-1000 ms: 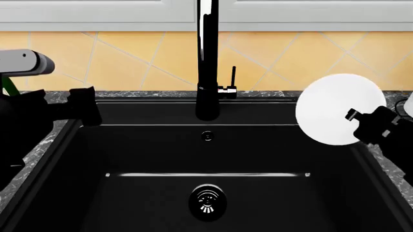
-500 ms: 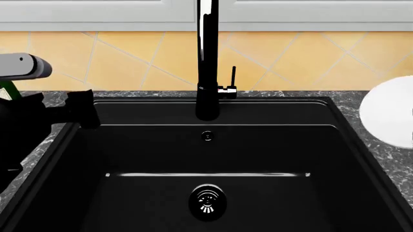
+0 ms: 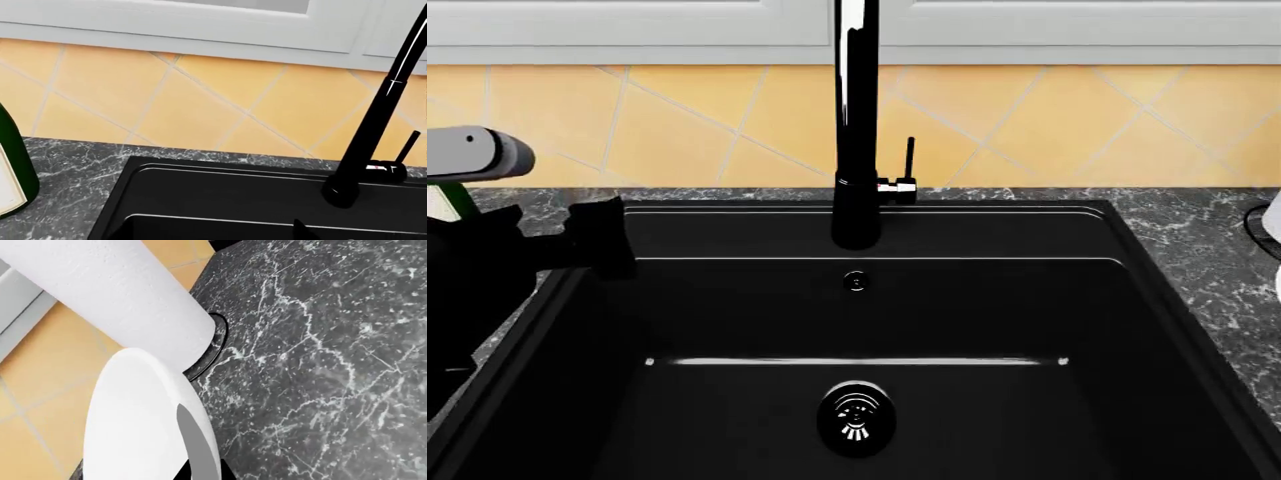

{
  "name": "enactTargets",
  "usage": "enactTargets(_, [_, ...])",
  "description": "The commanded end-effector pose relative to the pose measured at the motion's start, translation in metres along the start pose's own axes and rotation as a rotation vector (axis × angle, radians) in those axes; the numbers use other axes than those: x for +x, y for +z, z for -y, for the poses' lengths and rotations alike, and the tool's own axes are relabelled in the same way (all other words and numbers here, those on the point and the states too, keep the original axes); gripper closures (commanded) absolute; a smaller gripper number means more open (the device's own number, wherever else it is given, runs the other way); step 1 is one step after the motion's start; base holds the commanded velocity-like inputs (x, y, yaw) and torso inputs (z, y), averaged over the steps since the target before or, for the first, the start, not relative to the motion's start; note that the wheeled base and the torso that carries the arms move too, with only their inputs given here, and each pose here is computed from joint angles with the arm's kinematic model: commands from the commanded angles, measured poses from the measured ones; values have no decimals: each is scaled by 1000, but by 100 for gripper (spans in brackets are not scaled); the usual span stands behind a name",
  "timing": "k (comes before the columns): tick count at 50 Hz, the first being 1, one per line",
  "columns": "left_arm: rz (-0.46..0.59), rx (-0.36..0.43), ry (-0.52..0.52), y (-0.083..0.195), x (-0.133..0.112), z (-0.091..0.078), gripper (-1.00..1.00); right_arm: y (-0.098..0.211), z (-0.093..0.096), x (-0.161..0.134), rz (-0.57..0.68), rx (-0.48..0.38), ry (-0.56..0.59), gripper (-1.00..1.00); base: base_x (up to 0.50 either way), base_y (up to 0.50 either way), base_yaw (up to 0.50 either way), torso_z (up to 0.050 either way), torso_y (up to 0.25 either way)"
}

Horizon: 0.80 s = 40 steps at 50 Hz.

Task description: Pick the cup and bowl from the sink and place them on the counter for drying.

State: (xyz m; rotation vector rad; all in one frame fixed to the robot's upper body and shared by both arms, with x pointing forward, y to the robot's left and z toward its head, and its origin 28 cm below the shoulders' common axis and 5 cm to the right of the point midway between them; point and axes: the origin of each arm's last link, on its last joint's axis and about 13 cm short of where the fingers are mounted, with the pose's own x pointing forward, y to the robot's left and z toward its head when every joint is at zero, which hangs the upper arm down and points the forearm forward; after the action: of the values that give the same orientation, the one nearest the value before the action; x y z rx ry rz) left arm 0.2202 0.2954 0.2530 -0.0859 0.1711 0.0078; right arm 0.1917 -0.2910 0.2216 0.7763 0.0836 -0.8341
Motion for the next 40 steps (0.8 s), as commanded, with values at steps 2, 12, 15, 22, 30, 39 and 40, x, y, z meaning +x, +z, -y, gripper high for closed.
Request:
enactTargets(2, [-4,-14,1,-9,-4,1,-100,5,16,18,5,88,-65,100,0,0,0,0,0])
enactTargets(12, [-2,-7,-3,-7,-5,1,-100,-6,16,42,-46,102,-75,100,0,0,0,0,2])
enactTargets(15, [-3,-8,2,-8,-6,-1,-100,-11,19,50,-61,101,-89,100,0,0,0,0,0])
enactTargets(22, [-3,-9,0,-9,-6,1,-100,-26,26,66,-88,95,-126,100,0,0,0,0,0])
enactTargets(30, [-2,-8,6,-8,-7,0,-100,-29,31,68,-74,75,-149,100,0,0,0,0,0])
enactTargets(39, [-10,-2,6,-9,-6,0,-100,-26,26,65,-42,41,-153,-100,0,0,0,0,0])
enactTargets(40, [-9,-2,6,-8,-6,0,-100,-25,25,65,-41,38,-152,-100,0,0,0,0,0])
